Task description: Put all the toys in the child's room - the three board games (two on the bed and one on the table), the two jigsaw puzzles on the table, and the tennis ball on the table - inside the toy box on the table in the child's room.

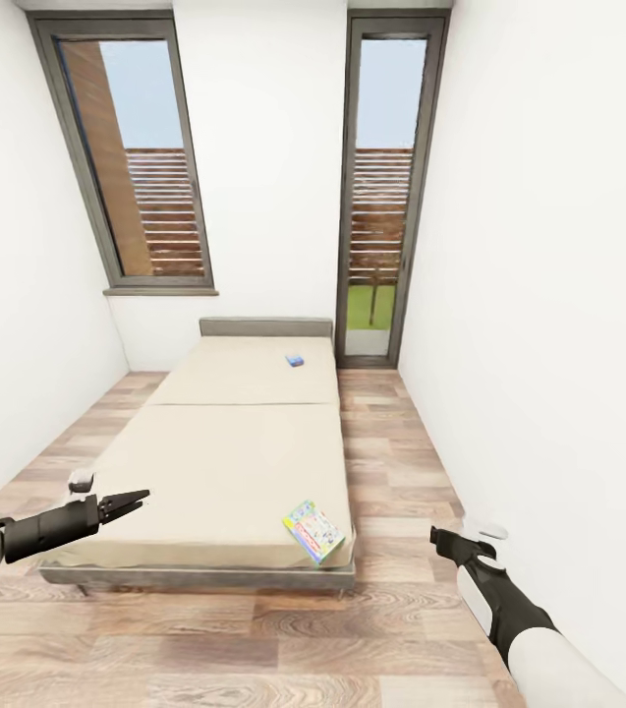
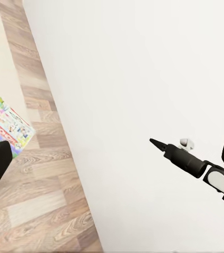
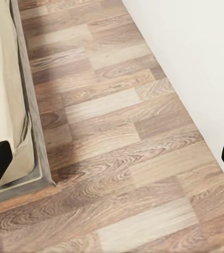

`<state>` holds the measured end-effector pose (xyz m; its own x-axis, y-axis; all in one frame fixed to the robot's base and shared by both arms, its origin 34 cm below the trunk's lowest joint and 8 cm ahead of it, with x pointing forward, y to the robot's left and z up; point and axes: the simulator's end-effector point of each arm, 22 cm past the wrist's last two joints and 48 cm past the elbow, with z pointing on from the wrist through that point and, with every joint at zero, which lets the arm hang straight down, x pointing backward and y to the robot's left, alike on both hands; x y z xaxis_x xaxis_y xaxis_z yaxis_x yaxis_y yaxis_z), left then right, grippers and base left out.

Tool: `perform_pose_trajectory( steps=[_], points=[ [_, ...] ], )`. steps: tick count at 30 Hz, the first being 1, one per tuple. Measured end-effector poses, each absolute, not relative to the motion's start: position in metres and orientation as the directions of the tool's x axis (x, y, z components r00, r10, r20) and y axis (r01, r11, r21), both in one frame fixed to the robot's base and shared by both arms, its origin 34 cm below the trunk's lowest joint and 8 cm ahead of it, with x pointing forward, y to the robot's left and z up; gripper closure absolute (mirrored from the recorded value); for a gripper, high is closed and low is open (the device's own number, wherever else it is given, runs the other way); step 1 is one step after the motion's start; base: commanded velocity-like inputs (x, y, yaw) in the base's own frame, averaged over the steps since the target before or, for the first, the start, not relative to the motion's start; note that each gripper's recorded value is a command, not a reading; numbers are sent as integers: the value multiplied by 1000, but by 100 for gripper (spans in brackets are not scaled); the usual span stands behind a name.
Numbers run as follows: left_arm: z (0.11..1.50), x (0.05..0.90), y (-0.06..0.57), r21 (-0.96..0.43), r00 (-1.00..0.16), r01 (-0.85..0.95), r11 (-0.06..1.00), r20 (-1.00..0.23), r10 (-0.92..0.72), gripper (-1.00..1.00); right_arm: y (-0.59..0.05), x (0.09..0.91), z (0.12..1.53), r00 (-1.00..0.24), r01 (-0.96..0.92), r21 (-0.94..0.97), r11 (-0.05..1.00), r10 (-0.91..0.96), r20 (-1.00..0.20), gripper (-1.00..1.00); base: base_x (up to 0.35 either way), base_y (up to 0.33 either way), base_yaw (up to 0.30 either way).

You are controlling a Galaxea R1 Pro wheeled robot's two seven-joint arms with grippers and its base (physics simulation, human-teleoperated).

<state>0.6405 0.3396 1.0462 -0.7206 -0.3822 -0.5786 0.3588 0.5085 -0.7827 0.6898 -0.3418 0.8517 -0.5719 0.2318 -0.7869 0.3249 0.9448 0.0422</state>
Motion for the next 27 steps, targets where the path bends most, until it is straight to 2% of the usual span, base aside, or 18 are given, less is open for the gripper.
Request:
perform_pose_trajectory(
  steps=[12, 27],
  points=[
    [1046, 640, 340, -783, -721, 359, 508, -578, -382, -100, -342, 690, 853, -567, 326, 45, 944, 234, -790, -100, -39, 268, 0],
    [1047, 640, 339, -783, -720, 359, 508, -579, -382, -100, -342, 691, 854, -565, 326, 47, 944, 235, -791, -100, 205, 209, 0]
  ],
)
